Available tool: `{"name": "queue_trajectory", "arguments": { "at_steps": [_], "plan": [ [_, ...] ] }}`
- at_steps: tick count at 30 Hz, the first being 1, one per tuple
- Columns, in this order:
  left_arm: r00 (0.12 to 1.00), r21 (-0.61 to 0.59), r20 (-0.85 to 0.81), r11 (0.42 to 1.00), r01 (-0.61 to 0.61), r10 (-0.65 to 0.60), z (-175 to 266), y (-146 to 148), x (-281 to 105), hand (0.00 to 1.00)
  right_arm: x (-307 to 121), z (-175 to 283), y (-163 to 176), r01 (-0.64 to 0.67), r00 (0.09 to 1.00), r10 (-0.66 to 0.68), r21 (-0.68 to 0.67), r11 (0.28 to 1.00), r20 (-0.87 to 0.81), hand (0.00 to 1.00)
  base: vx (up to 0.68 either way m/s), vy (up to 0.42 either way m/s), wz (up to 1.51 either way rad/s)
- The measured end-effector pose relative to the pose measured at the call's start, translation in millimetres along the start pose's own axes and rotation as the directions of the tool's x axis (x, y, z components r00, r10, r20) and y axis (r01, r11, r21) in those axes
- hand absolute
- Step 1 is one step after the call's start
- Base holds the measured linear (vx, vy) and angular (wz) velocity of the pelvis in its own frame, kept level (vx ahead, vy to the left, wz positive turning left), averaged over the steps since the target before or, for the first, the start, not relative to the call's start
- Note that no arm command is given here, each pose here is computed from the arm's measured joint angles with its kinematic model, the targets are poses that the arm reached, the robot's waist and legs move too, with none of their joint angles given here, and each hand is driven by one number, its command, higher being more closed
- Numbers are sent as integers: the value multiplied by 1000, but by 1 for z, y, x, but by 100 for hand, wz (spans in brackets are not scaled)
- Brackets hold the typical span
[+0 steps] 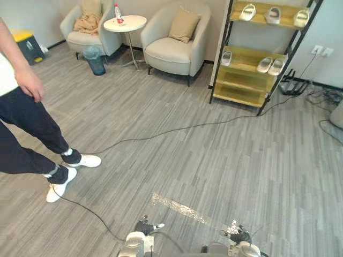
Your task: Pick up cushions and gather them together orderly.
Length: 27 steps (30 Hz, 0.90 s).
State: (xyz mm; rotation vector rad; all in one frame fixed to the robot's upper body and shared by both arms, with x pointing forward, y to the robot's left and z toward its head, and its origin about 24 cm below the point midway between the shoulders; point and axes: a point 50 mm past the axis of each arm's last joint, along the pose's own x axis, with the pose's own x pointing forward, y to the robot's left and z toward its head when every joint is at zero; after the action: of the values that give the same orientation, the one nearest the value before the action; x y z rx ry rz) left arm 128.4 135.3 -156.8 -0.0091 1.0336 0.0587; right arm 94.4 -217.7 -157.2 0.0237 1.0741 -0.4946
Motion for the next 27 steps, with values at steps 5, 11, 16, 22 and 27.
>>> {"name": "queue_trajectory", "arguments": {
  "at_steps": [5, 11, 16, 22, 27],
  "plan": [
    [1000, 14, -1, 1000, -11, 11, 1, 6, 1, 0, 0, -5, -1, 8, 1000, -7, 24, 1000, -23, 0, 115, -1, -6],
    [996, 2, 76, 999, -39, 38, 22, 17, 3, 0, -2, -2, 9, -10, 1000, 11, 79, 997, -12, 0, -9, 50, 1],
    [996, -11, 83, 1000, -15, 16, 20, 8, 2, 0, -1, -2, 1, 10, 1000, -9, 74, 997, -15, 0, 71, 158, -33],
    [998, 1, 53, 999, -38, 38, 10, 17, 1, 0, -6, -17, 9, -3, 999, 8, 88, 996, -51, 0, 142, 134, -41],
    [999, 6, 32, 1000, -28, 27, 4, 14, -1, 0, -7, -26, -1, 41, 995, -29, 133, 990, -92, 0, 201, 3, 20]
  ]
}}
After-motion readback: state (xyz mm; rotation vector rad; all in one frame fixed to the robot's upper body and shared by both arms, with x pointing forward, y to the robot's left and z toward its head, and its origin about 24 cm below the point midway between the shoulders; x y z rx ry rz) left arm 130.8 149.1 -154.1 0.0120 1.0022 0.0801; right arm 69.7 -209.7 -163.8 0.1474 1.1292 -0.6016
